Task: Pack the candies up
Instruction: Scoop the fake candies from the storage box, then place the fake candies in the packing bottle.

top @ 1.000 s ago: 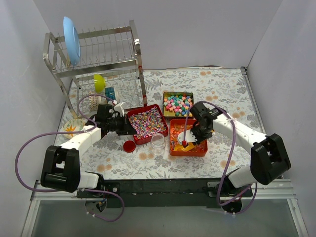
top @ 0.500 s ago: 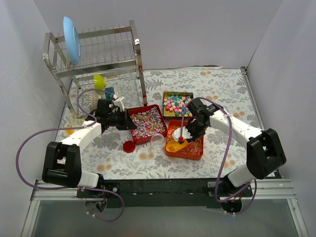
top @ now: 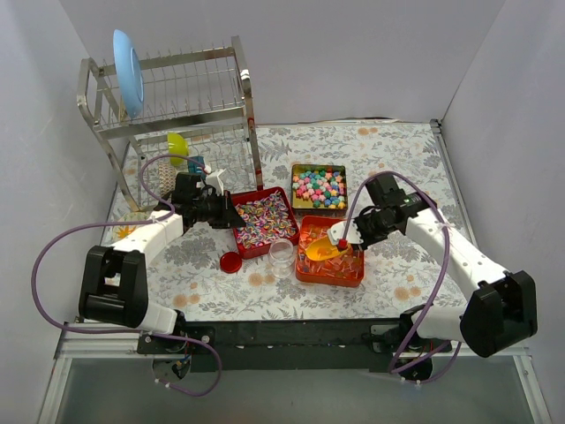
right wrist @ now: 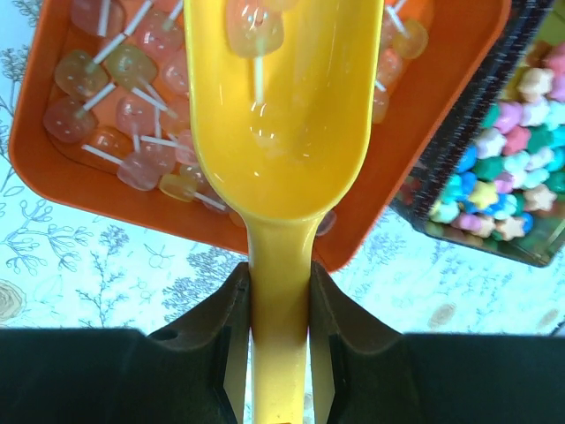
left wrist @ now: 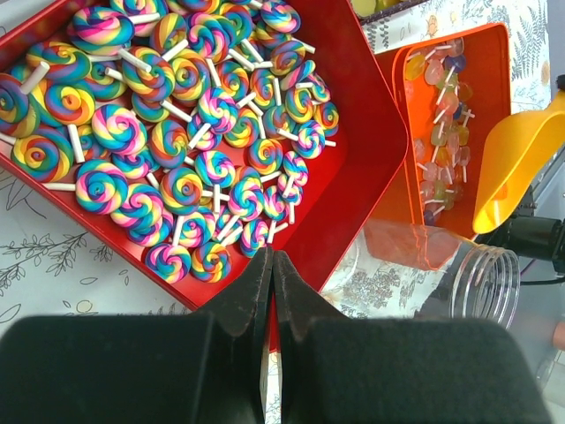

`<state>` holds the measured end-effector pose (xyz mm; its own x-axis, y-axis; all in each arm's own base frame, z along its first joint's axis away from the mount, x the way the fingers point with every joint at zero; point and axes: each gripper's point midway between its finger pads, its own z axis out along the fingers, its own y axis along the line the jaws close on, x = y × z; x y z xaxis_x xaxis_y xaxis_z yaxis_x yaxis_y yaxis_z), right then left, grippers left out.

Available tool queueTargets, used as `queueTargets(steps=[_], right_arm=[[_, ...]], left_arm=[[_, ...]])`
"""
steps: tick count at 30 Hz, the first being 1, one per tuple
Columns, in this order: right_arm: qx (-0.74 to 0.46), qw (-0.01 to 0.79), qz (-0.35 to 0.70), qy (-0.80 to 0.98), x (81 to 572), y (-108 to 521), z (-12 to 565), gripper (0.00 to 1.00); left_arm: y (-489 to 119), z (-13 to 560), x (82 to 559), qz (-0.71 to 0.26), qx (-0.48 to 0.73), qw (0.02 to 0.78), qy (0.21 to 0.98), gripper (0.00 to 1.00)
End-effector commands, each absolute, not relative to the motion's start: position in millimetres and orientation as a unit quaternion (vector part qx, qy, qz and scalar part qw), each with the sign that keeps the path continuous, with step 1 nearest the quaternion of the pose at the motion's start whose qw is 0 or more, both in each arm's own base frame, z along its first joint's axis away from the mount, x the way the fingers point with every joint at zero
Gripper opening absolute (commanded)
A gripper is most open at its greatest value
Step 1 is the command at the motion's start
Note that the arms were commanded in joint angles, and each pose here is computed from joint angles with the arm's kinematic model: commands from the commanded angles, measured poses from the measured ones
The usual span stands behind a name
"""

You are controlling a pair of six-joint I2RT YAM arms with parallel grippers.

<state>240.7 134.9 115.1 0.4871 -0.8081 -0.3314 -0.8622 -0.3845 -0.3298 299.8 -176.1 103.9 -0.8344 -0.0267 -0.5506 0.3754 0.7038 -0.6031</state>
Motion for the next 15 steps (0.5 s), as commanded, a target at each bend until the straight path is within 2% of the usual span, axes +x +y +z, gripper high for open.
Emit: queueTargets(steps=[1, 8, 15], right_arm=[[-0.860, 0.258, 0.034, 0.438, 252.9, 144.2, 156.8, 0.01], [-0.852, 0.275, 0.001, 0.446, 279.7, 156.9, 205.3, 0.01], [-0.889, 0.232, -0.042, 0.392, 275.0, 173.8, 219.4, 0.01]], left_arm=[[-178.5, 123.6, 310.5, -0.378, 0.121, 0.300, 0.867, 0.00], [-173.1, 127.2, 310.6, -0.363, 0.120, 0.315, 0.869, 0.00], [-173.8, 132.3, 312.0, -0.363, 0.125, 0.327, 0.863, 0.00]])
